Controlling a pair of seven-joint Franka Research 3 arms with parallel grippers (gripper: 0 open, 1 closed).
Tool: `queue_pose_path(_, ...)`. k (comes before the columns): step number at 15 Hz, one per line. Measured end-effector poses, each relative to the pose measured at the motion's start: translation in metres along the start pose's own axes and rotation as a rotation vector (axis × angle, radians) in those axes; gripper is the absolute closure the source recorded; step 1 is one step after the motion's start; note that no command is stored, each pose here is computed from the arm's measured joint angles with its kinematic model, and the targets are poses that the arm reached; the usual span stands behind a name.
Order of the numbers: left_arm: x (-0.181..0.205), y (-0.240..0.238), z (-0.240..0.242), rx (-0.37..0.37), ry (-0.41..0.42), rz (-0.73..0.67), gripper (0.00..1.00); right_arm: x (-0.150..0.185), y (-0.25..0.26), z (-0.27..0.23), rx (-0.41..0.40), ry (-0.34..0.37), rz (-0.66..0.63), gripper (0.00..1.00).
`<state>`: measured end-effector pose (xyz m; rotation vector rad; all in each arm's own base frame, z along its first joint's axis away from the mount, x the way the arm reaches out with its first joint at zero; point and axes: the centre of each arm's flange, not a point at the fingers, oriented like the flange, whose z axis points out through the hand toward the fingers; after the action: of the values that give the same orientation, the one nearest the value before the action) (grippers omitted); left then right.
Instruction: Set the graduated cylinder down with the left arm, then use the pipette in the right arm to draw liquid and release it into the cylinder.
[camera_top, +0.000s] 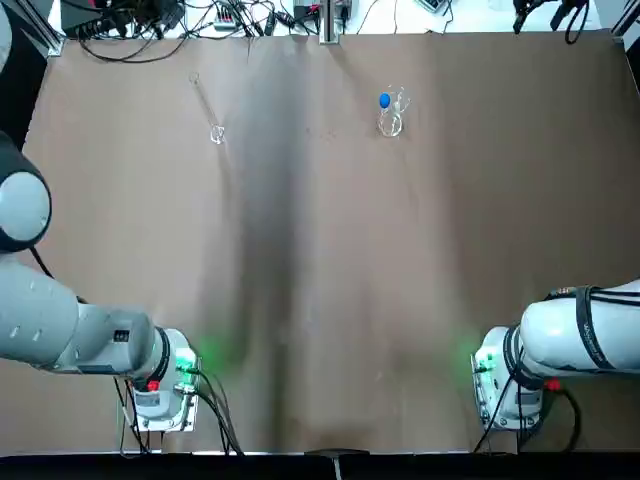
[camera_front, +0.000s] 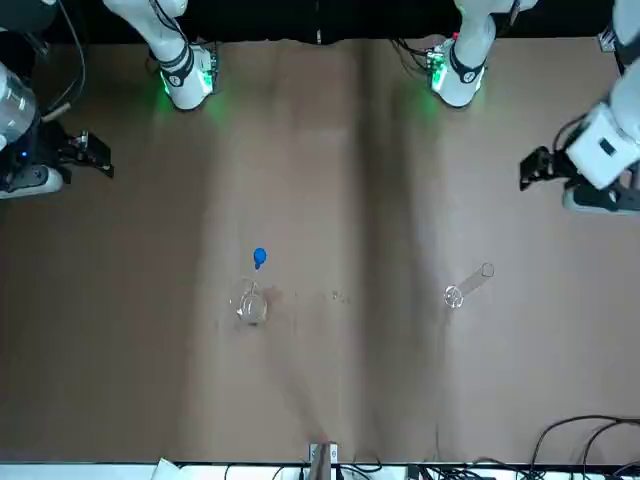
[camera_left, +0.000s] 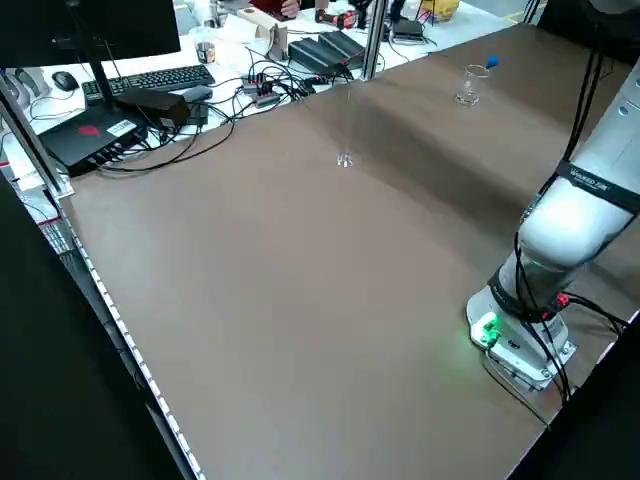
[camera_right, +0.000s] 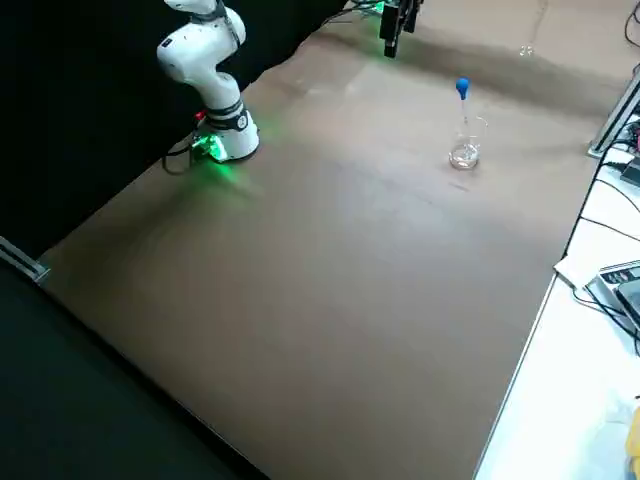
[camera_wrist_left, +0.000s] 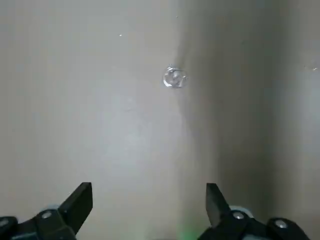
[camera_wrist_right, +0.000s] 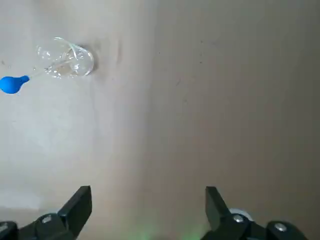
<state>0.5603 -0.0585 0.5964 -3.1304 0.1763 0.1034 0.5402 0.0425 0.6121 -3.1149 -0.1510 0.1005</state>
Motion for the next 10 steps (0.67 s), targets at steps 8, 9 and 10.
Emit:
queue_pose_path(8, 0.01, -0.157, 0.05, -0.05, -0.017, 0.485, 0.0, 0.008, -0.067, -0.006, 0.058, 0.086, -0.002, 0.0)
queue_pose_path(9, 0.013, -0.17, 0.061, -0.071, -0.01, 0.532, 0.0, 0.01, -0.075, -0.005, 0.073, 0.092, 0.051, 0.0)
queue_pose_path(10, 0.015, -0.185, 0.075, -0.096, -0.007, 0.582, 0.0, 0.012, -0.086, -0.002, 0.079, 0.093, 0.095, 0.0)
